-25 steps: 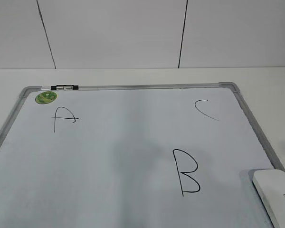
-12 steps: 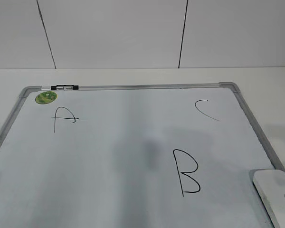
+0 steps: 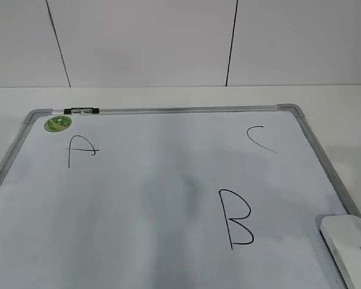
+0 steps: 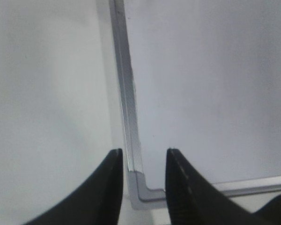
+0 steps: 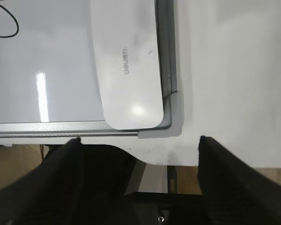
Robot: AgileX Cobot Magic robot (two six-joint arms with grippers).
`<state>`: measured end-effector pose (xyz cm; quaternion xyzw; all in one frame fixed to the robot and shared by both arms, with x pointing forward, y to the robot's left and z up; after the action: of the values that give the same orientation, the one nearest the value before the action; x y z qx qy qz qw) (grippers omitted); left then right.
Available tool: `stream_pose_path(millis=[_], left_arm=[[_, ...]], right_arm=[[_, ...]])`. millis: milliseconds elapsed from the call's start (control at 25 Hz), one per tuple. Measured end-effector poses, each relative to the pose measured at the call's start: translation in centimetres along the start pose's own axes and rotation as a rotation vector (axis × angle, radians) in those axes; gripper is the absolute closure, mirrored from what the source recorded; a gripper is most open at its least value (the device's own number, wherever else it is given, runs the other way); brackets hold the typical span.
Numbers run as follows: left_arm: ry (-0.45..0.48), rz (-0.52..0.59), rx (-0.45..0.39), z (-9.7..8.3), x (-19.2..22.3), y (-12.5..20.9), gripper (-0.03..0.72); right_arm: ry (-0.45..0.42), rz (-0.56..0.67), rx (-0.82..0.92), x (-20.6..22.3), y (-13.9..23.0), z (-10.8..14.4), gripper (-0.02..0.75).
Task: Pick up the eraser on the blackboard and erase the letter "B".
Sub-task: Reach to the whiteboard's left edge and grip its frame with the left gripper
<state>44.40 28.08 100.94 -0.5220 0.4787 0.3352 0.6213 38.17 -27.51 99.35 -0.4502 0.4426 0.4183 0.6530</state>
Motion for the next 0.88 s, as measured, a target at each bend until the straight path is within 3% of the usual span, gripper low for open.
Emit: stream_pose_path(millis=[480,880], left_arm=[[-0.008,0.105,-0.001,2.6,8.3,-8.3,0.449],[-0.018,0.160,0.011,3.7,13.2,-10.2,0.449]], right_arm=[[-0.005,-0.018,-0.001,-0.7,-1.4,0.5,0.154],[-0.005,-0.018,-0.001,-0.7,-1.4,0.5,0.154]])
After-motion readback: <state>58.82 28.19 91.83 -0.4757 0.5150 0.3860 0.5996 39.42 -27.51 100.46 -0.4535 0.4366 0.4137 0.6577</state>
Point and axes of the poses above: a point on each arm's last joint axis where the gripper is mounted, x pointing out along that axis toward the gripper, z along the wrist's bending axis when the last joint is at zero, y = z × x, the point moved 7 cm from there along x, pointing out along that axis toward the gripper, and after that the axes turned 12 degrees about x, right-handed, at the moved point
